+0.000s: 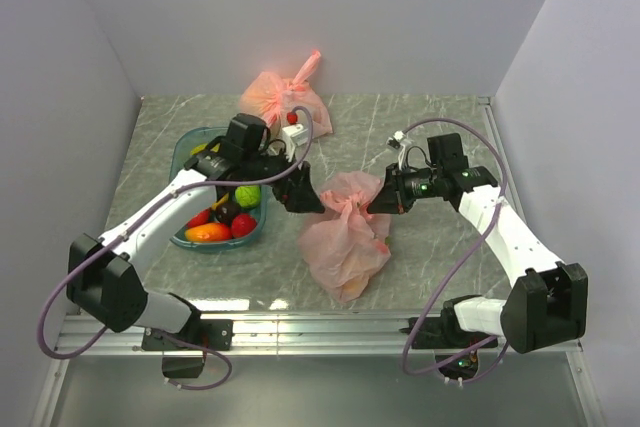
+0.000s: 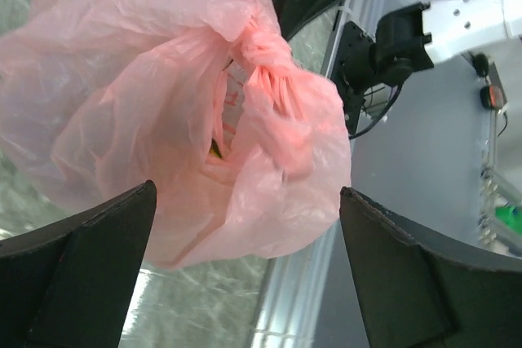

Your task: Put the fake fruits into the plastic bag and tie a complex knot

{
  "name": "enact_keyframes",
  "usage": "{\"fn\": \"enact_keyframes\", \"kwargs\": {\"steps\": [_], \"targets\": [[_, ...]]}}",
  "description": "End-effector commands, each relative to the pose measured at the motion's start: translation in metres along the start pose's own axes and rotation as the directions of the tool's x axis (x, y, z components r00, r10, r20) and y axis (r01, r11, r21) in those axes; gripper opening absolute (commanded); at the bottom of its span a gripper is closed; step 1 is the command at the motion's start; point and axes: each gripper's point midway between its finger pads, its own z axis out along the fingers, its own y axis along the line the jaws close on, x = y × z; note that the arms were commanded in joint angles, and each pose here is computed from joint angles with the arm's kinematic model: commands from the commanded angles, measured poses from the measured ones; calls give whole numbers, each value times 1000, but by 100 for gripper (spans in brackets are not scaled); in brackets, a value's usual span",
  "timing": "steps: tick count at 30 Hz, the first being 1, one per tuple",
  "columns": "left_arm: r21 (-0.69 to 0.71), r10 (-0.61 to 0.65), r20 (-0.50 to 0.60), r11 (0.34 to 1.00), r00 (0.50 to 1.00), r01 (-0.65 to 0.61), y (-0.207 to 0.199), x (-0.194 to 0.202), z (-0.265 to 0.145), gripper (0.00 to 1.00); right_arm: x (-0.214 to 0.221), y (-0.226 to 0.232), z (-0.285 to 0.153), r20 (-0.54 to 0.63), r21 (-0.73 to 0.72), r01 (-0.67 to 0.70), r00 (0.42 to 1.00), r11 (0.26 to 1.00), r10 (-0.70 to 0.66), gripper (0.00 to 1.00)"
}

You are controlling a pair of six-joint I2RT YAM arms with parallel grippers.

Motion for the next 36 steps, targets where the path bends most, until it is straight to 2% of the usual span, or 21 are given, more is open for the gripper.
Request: {"fn": "enact_keyframes", "kwargs": {"steps": [1, 5, 11, 12, 13, 14, 15, 16, 18, 20, 24, 25, 27, 28, 29, 31, 32, 34, 36], "targets": [[-138, -140, 34, 980, 990, 143, 8, -20, 8, 99, -17, 11, -3, 50, 3, 74, 996, 997, -74, 0], [-94, -242, 26, 965, 970, 244, 9, -25, 23, 99, -16, 12, -4, 47, 10, 77, 996, 997, -77, 0], [-17, -298, 36, 954, 954, 298, 3, -34, 43, 99, -16, 13, -3, 42, 6, 85, 996, 996, -85, 0], [-5, -300, 32, 954, 954, 300, 2, -33, 45, 95, -16, 13, -3, 42, 7, 84, 996, 996, -84, 0], [2, -310, 22, 951, 951, 310, 2, -30, 47, 78, -15, 12, -3, 38, 9, 87, 995, 996, -87, 0], [17, -326, -10, 945, 945, 326, 1, -24, 50, 65, -16, 12, -4, 35, 16, 92, 995, 996, -92, 0], [18, -333, -24, 943, 943, 333, 2, -20, 51, 41, -16, 11, -5, 33, 22, 98, 995, 995, -99, 0], [14, -339, -36, 940, 940, 340, 3, -19, 51, 32, -14, 10, -6, 23, 31, 109, 994, 994, -110, 0], [26, -350, -50, 936, 935, 352, 5, -14, 48, 22, -13, 7, -9, 17, 58, 124, 992, 991, -125, 0], [26, -370, -38, 928, 928, 371, 10, -13, 39, 1, -10, 1, -13, -5, 96, 142, 990, 985, -142, 0], [-31, -371, 15, 928, 929, 371, 28, -17, 13, 0, -5, -13, -29, -54, 170, 173, 985, 970, -166, 0], [-89, -386, 26, 918, 922, 387, 40, -14, 3, 0, 1, -17, -34, -79, 185, 187, 981, 965, -176, 0], [-156, -339, 37, 927, 940, 341, 53, -11, -8, 0, 5, -31, -43, -101, 247, 191, 980, 950, -171, 0], [-230, -349, 40, 909, 936, 349, 66, -3, -15, 0, 10, -35, -47, -123, 265, 207, 976, 942, -180, 0], [-277, -306, 43, 911, 951, 306, 73, -2, -22, 0, 13, -40, -50, -131, 290, 213, 975, 933, -182, 0], [-344, -280, 52, 896, 958, 281, 83, 6, -34, 0, 16, -60, -62, -158, 380, 252, 966, 890, -206, 0], [-421, -258, 53, 870, 965, 256, 96, 11, -42, 0, 23, -67, -66, -175, 411, 261, 963, 873, -205, 0], [-491, -241, 42, 840, 970, 230, 107, 22, -51, 0, 32, -87, -78, -225, 481, 293, 952, 826, -207, 0], [-601, -206, 18, 780, 978, 175, 125, 36, -66, 0, 47, -100, -84, -258, 514, 291, 950, 807, -178, 0]]}}
